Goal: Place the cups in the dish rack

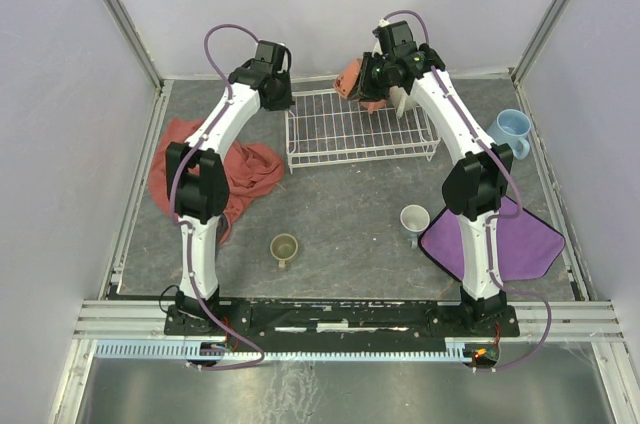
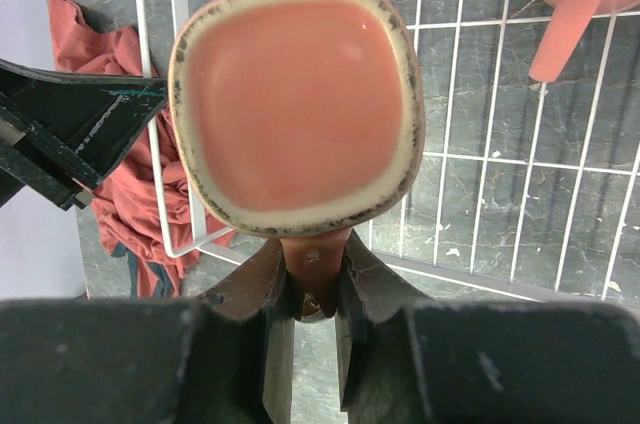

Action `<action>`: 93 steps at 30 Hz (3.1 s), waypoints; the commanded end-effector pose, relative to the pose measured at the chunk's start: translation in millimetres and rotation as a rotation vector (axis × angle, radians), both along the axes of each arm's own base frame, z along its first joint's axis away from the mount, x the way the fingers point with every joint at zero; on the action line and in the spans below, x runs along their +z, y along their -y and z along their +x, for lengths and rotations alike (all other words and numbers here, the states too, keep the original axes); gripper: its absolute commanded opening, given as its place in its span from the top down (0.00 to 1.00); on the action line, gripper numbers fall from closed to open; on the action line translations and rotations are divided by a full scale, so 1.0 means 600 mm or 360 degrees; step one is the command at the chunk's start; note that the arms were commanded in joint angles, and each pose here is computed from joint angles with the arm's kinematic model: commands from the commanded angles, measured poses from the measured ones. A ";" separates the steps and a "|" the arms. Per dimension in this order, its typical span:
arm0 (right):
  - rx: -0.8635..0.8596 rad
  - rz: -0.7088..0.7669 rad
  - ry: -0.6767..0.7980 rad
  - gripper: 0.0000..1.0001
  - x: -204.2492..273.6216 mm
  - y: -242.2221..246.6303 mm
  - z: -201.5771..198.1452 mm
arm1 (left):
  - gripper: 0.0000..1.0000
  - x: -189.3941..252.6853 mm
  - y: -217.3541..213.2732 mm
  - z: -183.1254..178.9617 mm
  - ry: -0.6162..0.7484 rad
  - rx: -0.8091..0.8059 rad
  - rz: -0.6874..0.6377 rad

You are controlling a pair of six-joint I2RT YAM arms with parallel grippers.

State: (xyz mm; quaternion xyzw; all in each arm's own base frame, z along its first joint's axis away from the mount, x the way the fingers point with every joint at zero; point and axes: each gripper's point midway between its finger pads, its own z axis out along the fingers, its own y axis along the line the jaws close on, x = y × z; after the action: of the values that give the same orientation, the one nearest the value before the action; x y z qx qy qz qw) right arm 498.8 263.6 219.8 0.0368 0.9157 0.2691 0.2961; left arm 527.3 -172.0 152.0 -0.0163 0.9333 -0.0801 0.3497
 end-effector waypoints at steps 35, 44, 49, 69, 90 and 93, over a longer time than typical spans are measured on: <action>0.0106 -0.0486 0.0282 0.99 0.001 0.021 -0.013 | 0.97 -0.013 0.079 -0.202 -0.0468 0.0205 -0.0792; 0.0126 -0.0657 0.0305 0.99 -0.024 0.023 -0.011 | 0.97 0.003 0.086 -0.249 -0.0500 0.0207 -0.0863; 0.0142 -0.0725 0.0311 0.99 -0.043 0.014 -0.012 | 0.97 0.008 0.098 -0.259 -0.0498 0.0199 -0.0905; 0.0050 -0.0918 0.0323 0.99 -0.117 0.010 -0.008 | 0.40 0.085 0.088 -0.231 -0.0242 0.0098 -0.0868; 0.0006 -0.0913 0.0278 1.00 -0.186 -0.015 0.022 | 0.00 0.178 0.023 -0.235 0.0129 0.0052 -0.0989; 0.0002 -0.0934 0.0279 0.99 -0.192 -0.014 0.027 | 0.00 0.183 0.022 -0.234 0.0153 0.0043 -0.0992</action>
State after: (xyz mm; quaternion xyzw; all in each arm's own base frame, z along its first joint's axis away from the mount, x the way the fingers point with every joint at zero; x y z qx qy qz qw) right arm 498.3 263.0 85.9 -0.0860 0.9381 -0.0113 0.3353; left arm 386.4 -180.8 234.0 -0.1713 0.8657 -0.3329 0.3323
